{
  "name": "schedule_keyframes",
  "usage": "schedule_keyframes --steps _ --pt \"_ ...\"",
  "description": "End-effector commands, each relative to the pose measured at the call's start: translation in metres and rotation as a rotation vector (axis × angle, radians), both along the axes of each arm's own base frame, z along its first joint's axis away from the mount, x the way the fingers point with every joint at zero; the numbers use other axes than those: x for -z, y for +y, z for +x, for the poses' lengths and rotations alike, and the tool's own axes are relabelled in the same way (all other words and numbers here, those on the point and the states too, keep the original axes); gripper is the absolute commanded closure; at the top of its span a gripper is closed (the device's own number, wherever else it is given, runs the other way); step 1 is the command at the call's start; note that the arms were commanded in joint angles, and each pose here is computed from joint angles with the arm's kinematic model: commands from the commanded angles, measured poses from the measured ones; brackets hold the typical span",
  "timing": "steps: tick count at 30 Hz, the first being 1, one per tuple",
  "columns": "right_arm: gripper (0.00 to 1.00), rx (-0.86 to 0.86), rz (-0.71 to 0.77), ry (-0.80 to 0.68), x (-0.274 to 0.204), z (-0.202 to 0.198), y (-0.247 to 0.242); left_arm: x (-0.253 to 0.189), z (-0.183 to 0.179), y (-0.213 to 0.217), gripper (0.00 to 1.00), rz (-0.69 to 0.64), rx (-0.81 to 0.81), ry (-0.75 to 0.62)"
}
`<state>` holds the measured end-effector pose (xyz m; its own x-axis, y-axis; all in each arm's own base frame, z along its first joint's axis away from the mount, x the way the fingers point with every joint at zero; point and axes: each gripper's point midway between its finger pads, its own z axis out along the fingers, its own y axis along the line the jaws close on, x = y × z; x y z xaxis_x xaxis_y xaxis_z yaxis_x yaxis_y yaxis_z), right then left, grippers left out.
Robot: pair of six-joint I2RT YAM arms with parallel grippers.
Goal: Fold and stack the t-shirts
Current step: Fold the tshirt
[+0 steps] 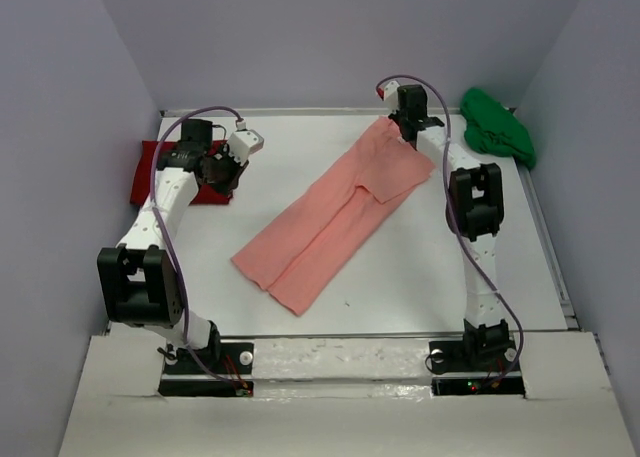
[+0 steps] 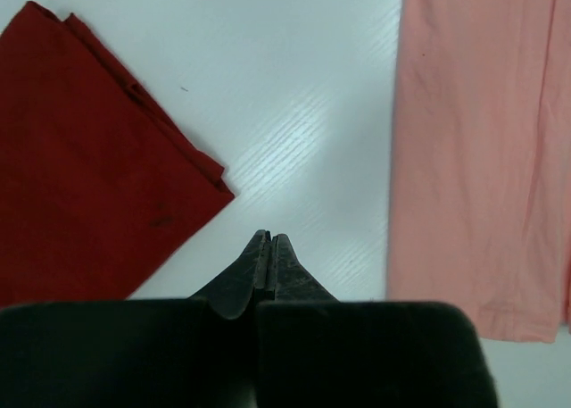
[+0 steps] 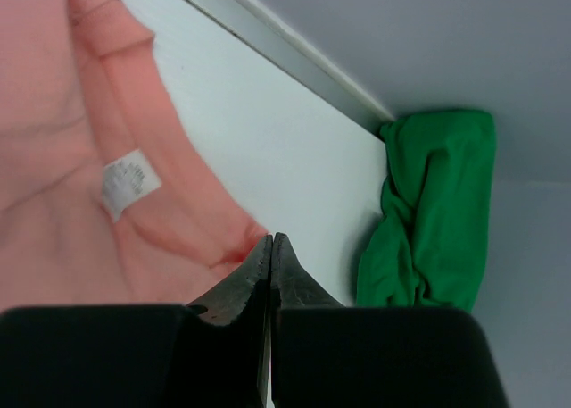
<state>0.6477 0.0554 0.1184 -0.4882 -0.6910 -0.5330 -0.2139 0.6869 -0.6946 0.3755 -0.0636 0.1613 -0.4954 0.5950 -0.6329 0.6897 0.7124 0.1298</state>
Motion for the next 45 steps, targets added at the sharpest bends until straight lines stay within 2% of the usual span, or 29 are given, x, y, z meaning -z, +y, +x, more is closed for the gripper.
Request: schedule_keyframes --steps 1,3,4,5,10,11,12,15,17,19,22,23,24,28,34,40,41,43,45 --pt "1.0 -0.058 0.241 -0.011 -0.07 -0.038 0.023 -0.02 0.01 0.014 1.0 -0.018 -0.083 -0.075" --pt "1.0 -0.099 0.304 0.026 -0.083 -0.061 0.032 -0.016 0.01 0.017 1.0 -0.029 -0.101 -0.061" --pt "1.0 -0.114 0.353 0.114 -0.065 -0.079 0.039 -0.011 0.008 0.02 1.0 -0.031 -0.117 -0.052" --pt "1.0 -0.13 0.38 0.132 -0.071 -0.089 0.043 -0.009 0.007 0.018 1.0 -0.043 -0.109 -0.047" --pt "1.0 -0.158 0.468 0.344 -0.037 -0.138 0.061 0.003 -0.004 0.016 1.0 -0.058 -0.109 -0.04" --pt "1.0 -0.155 0.471 0.36 -0.033 -0.142 0.061 0.006 -0.009 0.012 0.89 -0.07 -0.082 -0.019" --pt "1.0 -0.152 0.467 0.381 -0.026 -0.146 0.06 0.008 -0.01 0.011 0.84 -0.075 -0.08 -0.012" --pt "1.0 -0.134 0.455 0.44 -0.006 -0.158 0.057 0.012 -0.016 0.006 0.81 -0.104 -0.048 0.01" --pt "1.0 -0.119 0.458 0.471 0.005 -0.164 0.056 0.012 -0.016 0.004 0.75 -0.13 -0.053 0.016" --pt "1.0 -0.112 0.465 0.512 0.012 -0.171 0.057 0.01 -0.016 0.002 0.76 -0.139 -0.047 0.011" --pt "1.0 -0.109 0.463 0.537 0.019 -0.173 0.057 0.014 -0.018 0.001 0.86 -0.158 -0.038 0.033" --pt "1.0 -0.103 0.464 0.549 0.025 -0.174 0.057 0.017 -0.019 0.008 0.98 -0.15 -0.055 0.046" --pt "1.0 -0.103 0.461 0.556 0.028 -0.174 0.057 0.019 -0.017 0.01 1.0 -0.144 -0.067 0.057" --pt "1.0 -0.094 0.454 0.587 0.043 -0.172 0.057 0.035 -0.021 0.012 1.0 -0.131 -0.074 0.105" --pt "1.0 -0.081 0.44 0.629 0.066 -0.163 0.058 0.042 -0.021 0.025 1.0 -0.074 -0.13 0.086" --pt "1.0 -0.074 0.419 0.628 0.074 -0.136 0.061 0.042 -0.02 0.036 1.0 -0.031 -0.166 0.06" --pt "1.0 -0.061 0.404 0.653 0.089 -0.133 0.059 0.041 -0.02 0.038 1.0 -0.022 -0.167 0.055" --pt "1.0 -0.069 0.398 0.621 0.081 -0.117 0.062 0.042 -0.02 0.039 1.0 -0.011 -0.165 0.056" --pt "1.0 -0.057 0.382 0.653 0.099 -0.112 0.061 0.043 -0.021 0.043 1.0 0.003 -0.17 0.061"
